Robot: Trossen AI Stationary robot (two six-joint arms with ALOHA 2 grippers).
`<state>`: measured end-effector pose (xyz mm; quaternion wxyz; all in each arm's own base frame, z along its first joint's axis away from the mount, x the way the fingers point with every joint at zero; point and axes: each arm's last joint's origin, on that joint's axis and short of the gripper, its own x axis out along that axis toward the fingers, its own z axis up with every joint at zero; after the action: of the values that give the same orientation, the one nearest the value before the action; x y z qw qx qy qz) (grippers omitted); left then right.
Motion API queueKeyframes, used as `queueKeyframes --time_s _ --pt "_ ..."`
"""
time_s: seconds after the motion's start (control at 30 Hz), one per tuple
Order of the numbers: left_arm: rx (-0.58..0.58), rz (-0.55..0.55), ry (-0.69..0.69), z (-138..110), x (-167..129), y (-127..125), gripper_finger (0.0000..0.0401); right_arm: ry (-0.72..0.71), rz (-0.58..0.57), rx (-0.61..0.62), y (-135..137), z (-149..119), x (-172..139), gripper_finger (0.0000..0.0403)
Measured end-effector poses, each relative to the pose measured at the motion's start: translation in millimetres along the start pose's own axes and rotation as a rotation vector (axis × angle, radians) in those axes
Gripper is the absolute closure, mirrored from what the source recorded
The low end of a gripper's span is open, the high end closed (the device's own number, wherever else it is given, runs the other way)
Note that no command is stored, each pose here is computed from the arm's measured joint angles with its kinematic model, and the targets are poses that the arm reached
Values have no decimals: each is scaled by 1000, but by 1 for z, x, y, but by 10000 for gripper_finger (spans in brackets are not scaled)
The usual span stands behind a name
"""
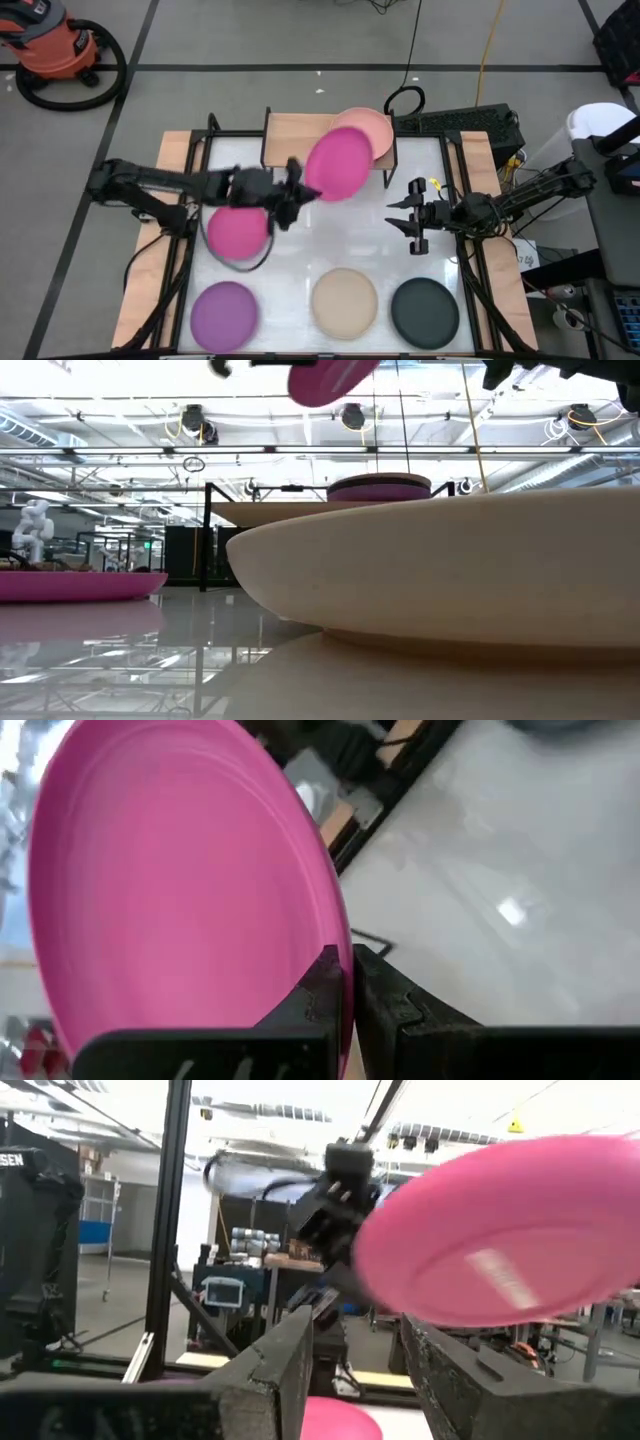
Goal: Place and stack plates onto a shelf
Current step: Stack the right pink plate on top of the light orange plate on the shelf
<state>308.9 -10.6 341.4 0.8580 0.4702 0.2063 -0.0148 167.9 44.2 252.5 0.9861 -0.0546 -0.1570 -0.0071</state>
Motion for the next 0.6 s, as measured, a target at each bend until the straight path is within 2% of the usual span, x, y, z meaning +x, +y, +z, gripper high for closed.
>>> queueKeyframes --time_s 0.1,0.27,0.43,0.6 --pt "-22 -68 110 -5 15 31 388 -4 -1 -1 0 0 0 264" --pt "-95 -96 151 -24 45 73 388 4 1 6 0 -1 0 264" --pt "-141 -128 240 -55 84 80 384 19 6 9 1 -2 0 264" --pt "-157 -130 266 -76 105 81 375 18 6 6 1 -2 0 264"
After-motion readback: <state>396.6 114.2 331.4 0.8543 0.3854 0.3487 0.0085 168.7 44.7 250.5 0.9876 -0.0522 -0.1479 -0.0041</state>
